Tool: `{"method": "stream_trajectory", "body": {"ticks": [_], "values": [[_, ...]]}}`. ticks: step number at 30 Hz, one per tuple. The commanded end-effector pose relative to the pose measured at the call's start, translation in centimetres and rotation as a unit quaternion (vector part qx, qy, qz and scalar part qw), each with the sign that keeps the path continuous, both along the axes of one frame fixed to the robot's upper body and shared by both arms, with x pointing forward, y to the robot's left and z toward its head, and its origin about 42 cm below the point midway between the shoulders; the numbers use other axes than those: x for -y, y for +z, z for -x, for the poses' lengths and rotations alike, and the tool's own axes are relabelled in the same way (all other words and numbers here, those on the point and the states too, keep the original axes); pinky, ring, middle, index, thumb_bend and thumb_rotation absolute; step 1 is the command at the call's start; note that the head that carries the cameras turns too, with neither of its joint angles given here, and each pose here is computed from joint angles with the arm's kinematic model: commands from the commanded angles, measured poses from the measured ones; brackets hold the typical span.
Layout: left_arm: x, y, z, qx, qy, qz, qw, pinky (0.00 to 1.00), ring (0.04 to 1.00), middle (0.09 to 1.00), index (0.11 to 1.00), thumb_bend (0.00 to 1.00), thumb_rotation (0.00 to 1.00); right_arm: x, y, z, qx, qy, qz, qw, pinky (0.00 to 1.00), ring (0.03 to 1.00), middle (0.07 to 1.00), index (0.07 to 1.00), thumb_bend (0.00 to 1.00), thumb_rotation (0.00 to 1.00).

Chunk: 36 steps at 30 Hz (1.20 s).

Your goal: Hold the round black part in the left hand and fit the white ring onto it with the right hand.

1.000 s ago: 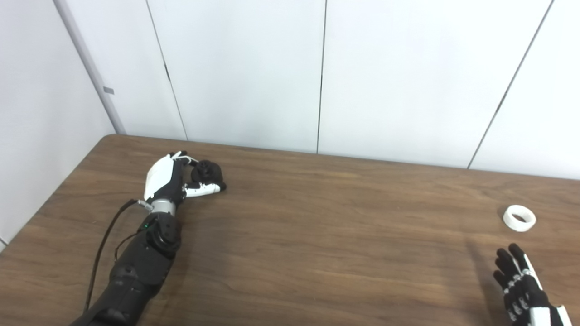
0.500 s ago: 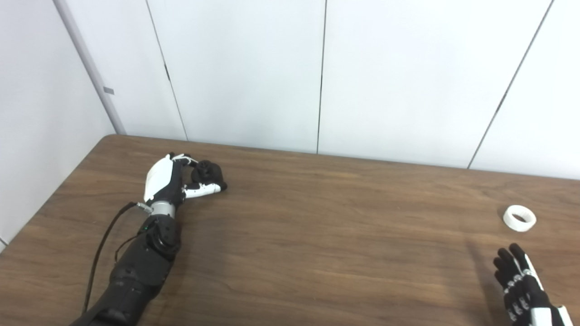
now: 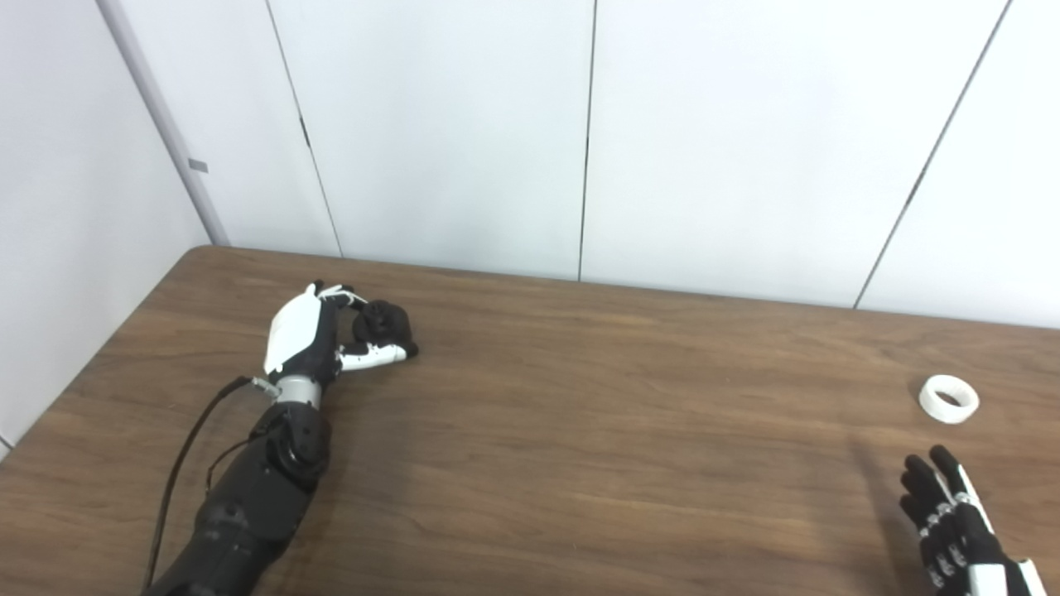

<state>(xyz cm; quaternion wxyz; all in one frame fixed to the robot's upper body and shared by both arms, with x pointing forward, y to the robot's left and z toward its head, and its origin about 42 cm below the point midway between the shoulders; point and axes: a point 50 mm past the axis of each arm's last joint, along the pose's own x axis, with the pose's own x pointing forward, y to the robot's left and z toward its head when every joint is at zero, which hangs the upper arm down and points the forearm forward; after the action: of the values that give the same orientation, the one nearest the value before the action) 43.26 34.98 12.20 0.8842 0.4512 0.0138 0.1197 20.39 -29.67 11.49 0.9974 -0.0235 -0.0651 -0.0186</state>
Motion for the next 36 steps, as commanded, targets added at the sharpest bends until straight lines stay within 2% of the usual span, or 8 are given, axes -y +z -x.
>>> {"method": "stream_trajectory", "body": {"ticks": [1,7,15,20,30,36], "values": [[0.0,0.9,-0.1,0.002,-0.013,-0.023,1.000,1.00,1.000,0.864,0.486,0.52,0.05,0.3,-2.6,3.7,-0.056,-0.007,0.002,0.998,0.96,0.949,0.932,0.961,0.65,0.95],[2.0,1.8,0.8,0.017,-0.054,-0.027,0.998,1.00,1.000,0.873,0.486,0.52,0.05,-0.1,-2.5,3.2,-0.062,-0.013,0.005,0.998,0.97,0.969,0.940,0.968,0.68,0.95],[4.6,2.4,2.6,0.019,-0.095,-0.042,0.994,1.00,1.000,0.881,0.487,0.53,0.06,-0.7,-2.3,2.7,-0.053,-0.013,0.016,0.998,0.94,0.946,0.929,0.962,0.66,0.97],[7.0,2.4,4.2,0.029,-0.133,-0.047,0.990,1.00,1.000,0.883,0.487,0.52,0.06,-1.3,-2.1,2.5,-0.052,-0.007,0.019,0.998,0.95,0.943,0.933,0.965,0.62,0.98],[11.8,2.0,7.1,0.054,-0.186,-0.032,0.981,1.00,1.000,0.869,0.485,0.53,0.06,-2.7,-1.4,1.9,-0.054,0.000,0.015,0.998,0.96,0.965,0.936,0.965,0.63,0.98],[14.5,1.8,9.0,0.059,-0.215,-0.024,0.975,1.00,1.000,0.874,0.486,0.52,0.06,-3.6,-1.0,1.2,-0.049,-0.001,0.004,0.999,0.95,0.947,0.939,0.976,0.62,0.97]]}}
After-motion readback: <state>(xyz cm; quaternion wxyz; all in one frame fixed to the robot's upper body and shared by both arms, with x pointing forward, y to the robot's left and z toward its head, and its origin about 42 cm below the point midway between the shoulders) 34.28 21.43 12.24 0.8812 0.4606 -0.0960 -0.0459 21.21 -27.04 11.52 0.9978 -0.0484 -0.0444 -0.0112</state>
